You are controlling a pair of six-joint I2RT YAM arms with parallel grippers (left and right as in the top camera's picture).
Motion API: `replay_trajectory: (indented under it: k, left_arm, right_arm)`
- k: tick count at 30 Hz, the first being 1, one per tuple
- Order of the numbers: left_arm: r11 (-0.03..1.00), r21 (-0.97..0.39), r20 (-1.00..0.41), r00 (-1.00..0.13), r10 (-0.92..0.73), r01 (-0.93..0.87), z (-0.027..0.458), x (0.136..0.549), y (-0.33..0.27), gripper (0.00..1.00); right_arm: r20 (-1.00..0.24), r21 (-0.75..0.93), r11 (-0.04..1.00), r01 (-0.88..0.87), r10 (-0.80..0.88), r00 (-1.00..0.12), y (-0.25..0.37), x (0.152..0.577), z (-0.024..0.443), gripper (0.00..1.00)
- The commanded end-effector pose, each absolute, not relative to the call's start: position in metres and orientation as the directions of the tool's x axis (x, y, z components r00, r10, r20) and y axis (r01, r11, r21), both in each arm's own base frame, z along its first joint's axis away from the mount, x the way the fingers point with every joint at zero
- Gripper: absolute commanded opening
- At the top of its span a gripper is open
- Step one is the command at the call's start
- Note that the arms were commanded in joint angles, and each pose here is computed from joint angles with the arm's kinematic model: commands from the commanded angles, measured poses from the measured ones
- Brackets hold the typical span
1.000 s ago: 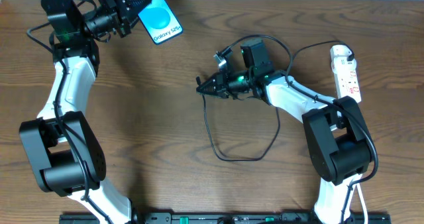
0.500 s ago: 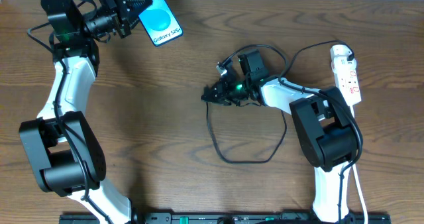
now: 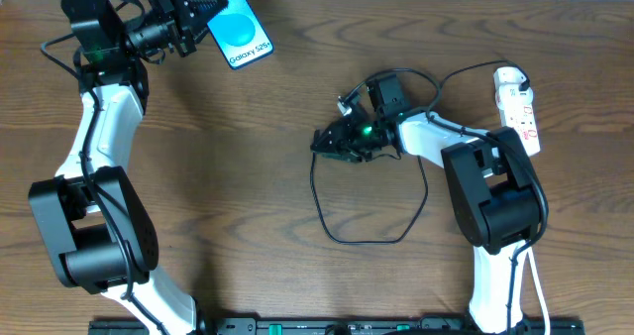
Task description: Plug charger to phone and switch on socket
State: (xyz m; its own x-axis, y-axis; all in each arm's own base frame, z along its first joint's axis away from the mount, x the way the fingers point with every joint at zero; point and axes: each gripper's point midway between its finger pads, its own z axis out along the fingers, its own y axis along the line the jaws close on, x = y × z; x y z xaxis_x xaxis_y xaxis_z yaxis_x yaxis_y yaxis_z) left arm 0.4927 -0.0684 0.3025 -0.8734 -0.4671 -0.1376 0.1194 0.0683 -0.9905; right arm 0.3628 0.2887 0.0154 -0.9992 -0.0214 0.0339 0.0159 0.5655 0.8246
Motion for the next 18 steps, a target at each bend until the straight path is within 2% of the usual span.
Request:
replay_trajectory:
  k: [1, 8, 11, 14, 18]
  left_arm:
    - [0.081, -0.981, -0.195, -0.874, -0.444, 0.177, 0.316, 0.486, -0.072, 0.07]
    - [0.091, -0.976, -0.216, -0.87, -0.442, 0.196, 0.316, 0.486, -0.072, 0.07]
    - [0.091, -0.976, -0.216, -0.87, -0.443, 0.196, 0.316, 0.486, -0.071, 0.07]
    - [0.091, -0.976, -0.217, -0.87, -0.443, 0.197, 0.316, 0.486, -0.071, 0.07]
    - [0.091, -0.976, -0.216, -0.87, -0.443, 0.196, 0.316, 0.486, -0.071, 0.07]
  right_arm:
    - [-0.025, 0.749, 0.663, -0.027, -0.012, -1.0, 0.278, 0.379, 0.014, 0.41]
    - [-0.032, 0.577, 0.816, -0.032, -0.016, -0.999, 0.265, 0.389, 0.025, 0.4]
    - [-0.057, 0.489, 0.872, -0.034, -0.007, -0.998, 0.265, 0.392, 0.031, 0.43]
    - [-0.076, 0.441, 0.898, 0.004, 0.042, -0.996, 0.274, 0.394, 0.032, 0.45]
    - [-0.075, 0.408, 0.912, 0.046, 0.084, -0.994, 0.284, 0.39, 0.025, 0.41]
